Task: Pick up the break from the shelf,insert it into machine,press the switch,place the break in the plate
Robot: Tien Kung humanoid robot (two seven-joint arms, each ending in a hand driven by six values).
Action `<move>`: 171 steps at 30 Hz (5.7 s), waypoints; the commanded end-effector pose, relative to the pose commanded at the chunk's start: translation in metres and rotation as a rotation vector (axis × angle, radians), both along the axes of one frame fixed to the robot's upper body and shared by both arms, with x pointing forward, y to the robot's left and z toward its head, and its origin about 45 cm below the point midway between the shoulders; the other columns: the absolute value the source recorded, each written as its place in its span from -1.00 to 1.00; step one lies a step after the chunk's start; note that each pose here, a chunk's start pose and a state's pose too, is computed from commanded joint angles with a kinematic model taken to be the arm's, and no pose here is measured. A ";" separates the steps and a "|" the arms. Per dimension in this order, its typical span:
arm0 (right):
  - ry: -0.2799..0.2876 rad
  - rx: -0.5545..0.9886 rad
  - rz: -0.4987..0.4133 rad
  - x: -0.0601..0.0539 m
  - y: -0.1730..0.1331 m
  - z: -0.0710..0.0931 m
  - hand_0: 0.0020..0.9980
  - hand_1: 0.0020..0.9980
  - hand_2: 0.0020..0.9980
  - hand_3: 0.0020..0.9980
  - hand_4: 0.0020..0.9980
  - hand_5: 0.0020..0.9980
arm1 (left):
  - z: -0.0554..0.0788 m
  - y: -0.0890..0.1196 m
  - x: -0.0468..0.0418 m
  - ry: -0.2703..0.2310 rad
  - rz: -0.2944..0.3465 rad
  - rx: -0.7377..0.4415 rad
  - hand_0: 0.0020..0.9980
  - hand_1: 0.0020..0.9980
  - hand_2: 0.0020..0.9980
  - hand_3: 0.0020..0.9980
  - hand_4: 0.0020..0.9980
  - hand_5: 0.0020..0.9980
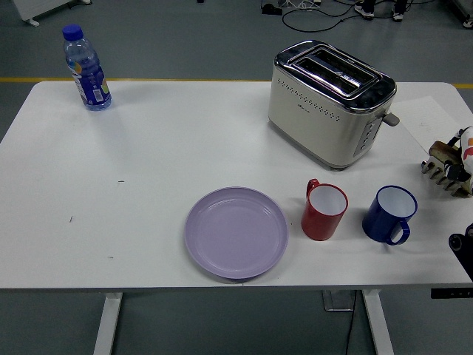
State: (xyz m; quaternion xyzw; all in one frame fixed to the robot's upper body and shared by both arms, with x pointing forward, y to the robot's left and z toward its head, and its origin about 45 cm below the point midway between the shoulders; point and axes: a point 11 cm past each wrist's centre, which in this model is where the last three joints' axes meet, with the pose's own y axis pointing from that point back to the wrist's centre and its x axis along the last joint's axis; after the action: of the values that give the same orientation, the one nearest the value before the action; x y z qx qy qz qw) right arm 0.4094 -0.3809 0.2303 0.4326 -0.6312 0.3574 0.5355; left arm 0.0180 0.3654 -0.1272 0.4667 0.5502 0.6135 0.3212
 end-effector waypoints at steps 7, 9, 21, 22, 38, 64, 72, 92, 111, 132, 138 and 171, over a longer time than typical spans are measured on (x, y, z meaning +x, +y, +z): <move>-0.057 0.001 -0.001 0.000 -0.002 0.006 -0.39 -0.25 -0.13 0.04 0.04 -1.00 | 0.000 0.000 0.0002 -0.001 0.000 0.001 0.30 0.38 0.52 0.69 0.29 1.00; -0.083 0.000 0.001 0.001 -0.003 0.011 -0.39 -0.25 -0.13 0.04 0.04 -1.00 | 0.000 0.000 0.0002 0.000 -0.001 0.001 0.30 0.38 0.52 0.69 0.29 1.00; -0.212 -0.021 0.024 0.003 -0.005 0.057 -0.39 -0.29 -0.16 0.03 -0.02 -1.00 | 0.000 0.000 0.0015 -0.002 -0.001 0.001 0.30 0.37 0.52 0.68 0.29 1.00; -0.219 -0.023 0.027 0.003 -0.005 0.060 -0.48 -0.35 -0.19 0.03 -0.04 -1.00 | 0.000 0.000 0.0015 -0.002 -0.001 0.001 0.30 0.37 0.52 0.68 0.29 1.00; -0.423 -0.078 0.163 0.019 0.037 0.163 -0.56 -0.44 -0.24 0.04 -0.03 -1.00 | 0.000 0.000 0.0030 0.000 -0.005 0.003 0.30 0.37 0.52 0.68 0.29 1.00; -0.393 0.131 0.412 0.086 0.155 0.201 -0.61 -0.56 -0.33 -0.03 -0.04 -1.00 | 0.000 -0.002 0.0036 0.004 -0.005 0.003 0.30 0.36 0.51 0.67 0.29 1.00; -0.396 0.148 0.485 0.092 0.178 0.187 -0.59 -0.55 -0.33 -0.03 -0.11 -1.00 | 0.000 -0.004 0.0033 0.002 -0.006 0.003 0.30 0.36 0.50 0.66 0.29 1.00; -0.335 0.158 0.492 0.105 0.174 0.157 -0.56 -0.56 -0.33 -0.02 -0.13 -1.00 | 0.000 -0.003 0.0075 -0.004 -0.020 0.012 0.30 0.36 0.49 0.66 0.28 1.00; -0.174 0.124 0.447 0.113 0.168 0.133 -0.46 -0.31 -0.04 0.13 0.15 -1.00 | 0.000 -0.002 0.0106 -0.012 -0.026 0.020 0.30 0.35 0.48 0.65 0.26 0.99; -0.244 0.141 0.452 0.110 0.163 0.138 0.60 0.54 0.82 0.82 0.58 -0.85 | 0.000 -0.001 0.0079 -0.004 -0.037 0.021 0.30 0.34 0.48 0.64 0.25 0.99; -0.363 0.177 0.412 0.099 0.144 0.144 0.30 0.22 0.52 0.63 0.20 -1.00 | 0.000 -0.001 0.0078 -0.003 -0.038 0.021 0.30 0.34 0.48 0.64 0.25 0.99; -0.217 0.195 0.225 0.031 0.046 0.084 -0.51 -0.59 -0.36 0.26 -0.01 -1.00 | 0.001 0.000 0.0048 0.008 -0.048 0.017 0.29 0.33 0.47 0.64 0.25 1.00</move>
State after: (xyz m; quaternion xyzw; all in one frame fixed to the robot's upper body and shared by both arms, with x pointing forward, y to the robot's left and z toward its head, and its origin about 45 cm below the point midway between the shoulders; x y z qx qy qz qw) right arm 0.4403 -0.3354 0.3147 0.5093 -0.6646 0.3964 0.3765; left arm 0.0228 0.3658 -0.1266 0.4850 0.5349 0.6084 0.3293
